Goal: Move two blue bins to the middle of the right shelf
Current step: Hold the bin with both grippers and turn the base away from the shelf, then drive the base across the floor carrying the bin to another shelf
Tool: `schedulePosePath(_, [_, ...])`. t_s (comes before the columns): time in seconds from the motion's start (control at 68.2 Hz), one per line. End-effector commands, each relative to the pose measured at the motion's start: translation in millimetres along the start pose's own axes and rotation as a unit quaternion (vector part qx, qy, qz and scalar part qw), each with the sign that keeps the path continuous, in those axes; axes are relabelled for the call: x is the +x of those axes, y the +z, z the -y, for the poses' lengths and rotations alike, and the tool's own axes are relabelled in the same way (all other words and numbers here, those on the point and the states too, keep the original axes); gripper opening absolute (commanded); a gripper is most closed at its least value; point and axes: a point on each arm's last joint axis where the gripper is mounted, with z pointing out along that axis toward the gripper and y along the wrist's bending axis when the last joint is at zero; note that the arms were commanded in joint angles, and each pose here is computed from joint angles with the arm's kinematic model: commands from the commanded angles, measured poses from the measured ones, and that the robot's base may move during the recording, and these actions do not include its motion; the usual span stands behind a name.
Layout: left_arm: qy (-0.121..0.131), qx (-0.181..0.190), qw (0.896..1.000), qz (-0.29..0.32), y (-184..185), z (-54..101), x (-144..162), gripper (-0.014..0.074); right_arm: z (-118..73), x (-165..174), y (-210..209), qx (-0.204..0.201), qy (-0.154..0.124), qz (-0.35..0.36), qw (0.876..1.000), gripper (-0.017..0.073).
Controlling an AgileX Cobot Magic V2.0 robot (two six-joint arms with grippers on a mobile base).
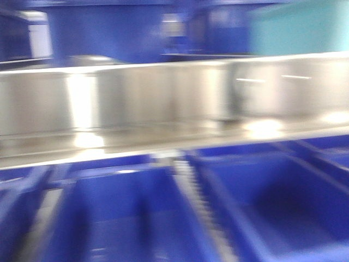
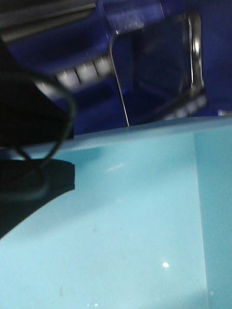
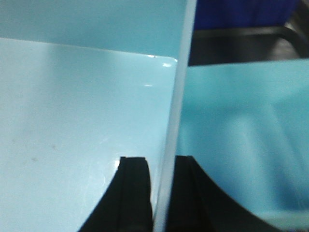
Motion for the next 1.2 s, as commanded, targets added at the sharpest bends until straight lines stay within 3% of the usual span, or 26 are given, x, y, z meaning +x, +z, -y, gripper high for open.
schedulePosePath(0.0, [0.009,-0.006,0.999,0.034,-15.2,-2.4,-5.3,-0.0111,5.3,-5.8,-10.1,0.023,-0.020,0.032,0.999,-0.0153])
schedulePosePath(1.188, [0.010,-0.008,0.999,0.034,-15.2,-2.6,-5.3,-0.0111,5.3,-5.8,-10.1,0.023,-0.020,0.032,0.999,-0.0153])
